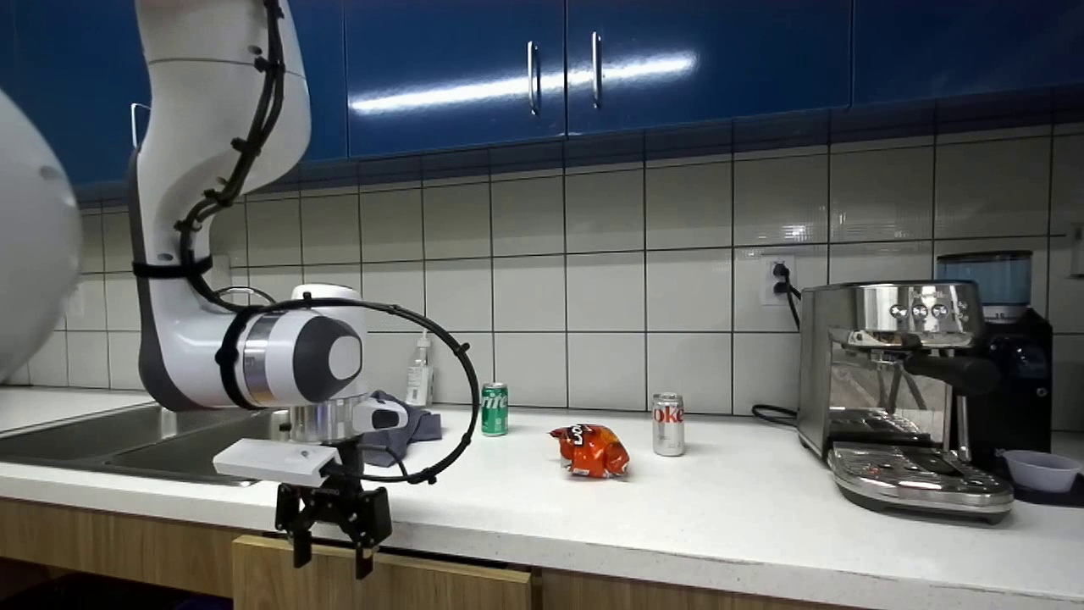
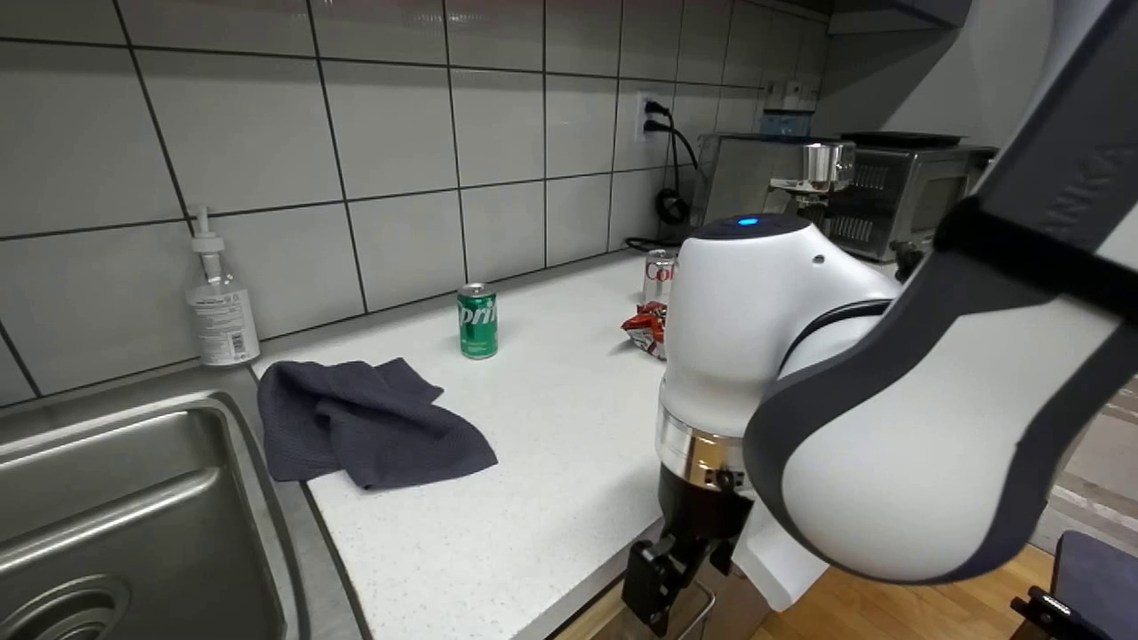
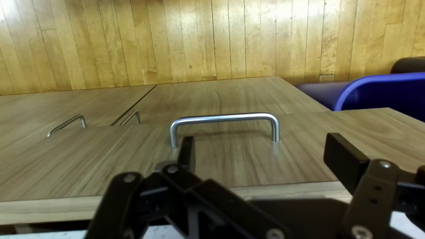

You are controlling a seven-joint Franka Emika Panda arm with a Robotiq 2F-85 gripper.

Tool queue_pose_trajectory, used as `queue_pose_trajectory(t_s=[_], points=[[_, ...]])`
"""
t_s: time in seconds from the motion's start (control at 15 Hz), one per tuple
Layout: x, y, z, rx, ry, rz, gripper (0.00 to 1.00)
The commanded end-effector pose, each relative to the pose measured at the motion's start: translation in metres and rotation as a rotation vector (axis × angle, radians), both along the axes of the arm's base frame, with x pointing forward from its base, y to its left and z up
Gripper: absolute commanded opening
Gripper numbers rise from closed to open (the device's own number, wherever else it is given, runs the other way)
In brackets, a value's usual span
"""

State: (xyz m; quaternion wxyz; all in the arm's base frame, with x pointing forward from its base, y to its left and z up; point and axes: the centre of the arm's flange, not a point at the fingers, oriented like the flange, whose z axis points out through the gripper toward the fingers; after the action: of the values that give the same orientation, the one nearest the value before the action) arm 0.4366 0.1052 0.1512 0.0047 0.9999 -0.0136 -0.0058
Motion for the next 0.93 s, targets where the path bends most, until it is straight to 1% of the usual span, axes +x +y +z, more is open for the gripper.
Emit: queue_pose_trajectory(t_s=[0.0,0.13,0.2,0.33,0.53,0.67,0.87], points=[[-0.029,-0.007,0.034,-0.03,-0.051,0.015,1.0],[-0.032,-0.01,0.038,-0.041,-0.058,0.029,1.0],[-0.034,-0.011,0.04,-0.036,-0.045,0.042,1.0],[-0.04,-0.012,0.041,-0.002,-0.006,0.057,1.0],[-0.044,-0.004,0.034,0.038,0.049,0.042,1.0],[-0.038,0.004,0.029,0.058,0.088,0.006,1.0],[-0.026,0.01,0.025,0.062,0.14,-0.049,1.0]])
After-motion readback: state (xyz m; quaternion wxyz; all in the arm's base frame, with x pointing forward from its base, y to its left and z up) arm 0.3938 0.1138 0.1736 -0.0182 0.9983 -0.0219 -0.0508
